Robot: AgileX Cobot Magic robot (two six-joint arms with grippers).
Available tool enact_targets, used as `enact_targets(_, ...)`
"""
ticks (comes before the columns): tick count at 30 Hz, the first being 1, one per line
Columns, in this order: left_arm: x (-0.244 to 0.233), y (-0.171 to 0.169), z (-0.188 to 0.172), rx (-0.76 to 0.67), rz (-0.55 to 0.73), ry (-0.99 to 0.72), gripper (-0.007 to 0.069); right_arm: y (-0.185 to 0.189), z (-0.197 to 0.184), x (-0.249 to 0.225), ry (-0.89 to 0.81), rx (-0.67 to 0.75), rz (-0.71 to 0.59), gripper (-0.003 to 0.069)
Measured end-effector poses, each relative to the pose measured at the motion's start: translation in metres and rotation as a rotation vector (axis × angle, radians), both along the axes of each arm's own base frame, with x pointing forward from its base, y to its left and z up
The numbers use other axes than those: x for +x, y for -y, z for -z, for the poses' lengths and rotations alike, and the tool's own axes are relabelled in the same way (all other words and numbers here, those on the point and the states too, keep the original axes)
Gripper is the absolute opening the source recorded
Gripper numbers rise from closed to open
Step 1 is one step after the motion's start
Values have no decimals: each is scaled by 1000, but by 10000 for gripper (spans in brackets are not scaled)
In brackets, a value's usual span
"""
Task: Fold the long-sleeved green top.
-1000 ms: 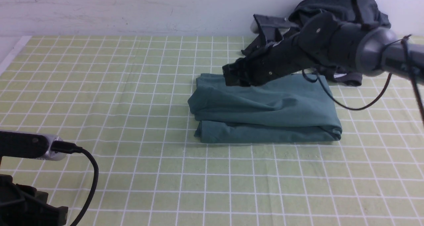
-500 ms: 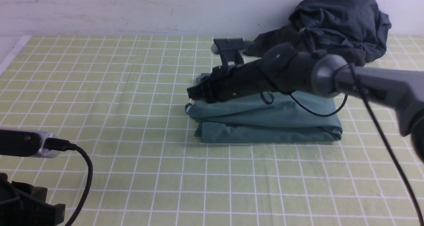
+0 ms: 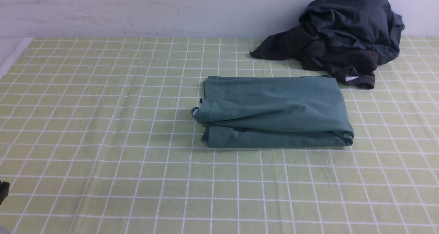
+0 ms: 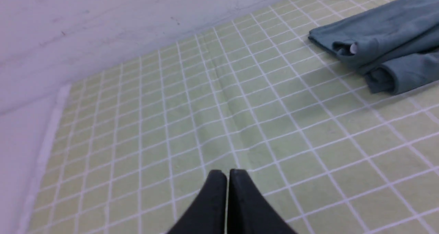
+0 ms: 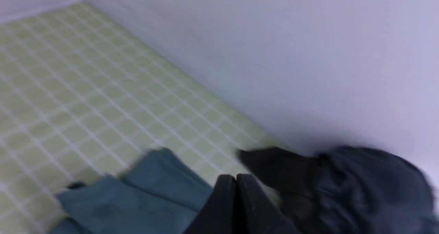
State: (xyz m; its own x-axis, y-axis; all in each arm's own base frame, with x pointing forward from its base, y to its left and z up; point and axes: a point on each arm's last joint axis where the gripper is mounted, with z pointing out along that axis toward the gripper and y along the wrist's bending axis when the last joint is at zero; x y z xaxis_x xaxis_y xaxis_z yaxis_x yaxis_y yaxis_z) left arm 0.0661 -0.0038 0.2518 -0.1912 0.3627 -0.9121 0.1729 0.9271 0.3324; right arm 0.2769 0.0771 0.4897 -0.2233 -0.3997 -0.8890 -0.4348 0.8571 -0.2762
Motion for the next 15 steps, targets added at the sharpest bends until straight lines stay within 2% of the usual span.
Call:
enact_targets(1,0,-2,5,91,13,25,-3,20,-2,-19,65,-12,109,-13)
enact_targets(2,0,-2,6,101,12,27,-3,23,-5,-25,86,-8,122,-13)
enact_targets(3,0,-4,8,153,6,39,-3,38,3,-38,153,-14,209,-13)
enact_targets(6,1,-5,6,210,0,67,-3,55,25,-75,402,12,272,-13)
enact_targets(8,1,-6,6,216,-1,74,-3,56,39,-90,503,-2,241,-13)
enact_targets(9,1,-6,6,217,-3,76,-3,52,56,-116,650,-10,160,-13)
enact_targets(11,1,-6,6,219,-4,77,-3,43,81,-137,784,-40,33,-13)
enact_targets(13,1,-6,5,221,-4,78,-3,35,106,-163,897,-38,-95,-13)
enact_targets(15,1,-6,5,219,-4,79,-3,32,128,-180,928,1,-150,-13)
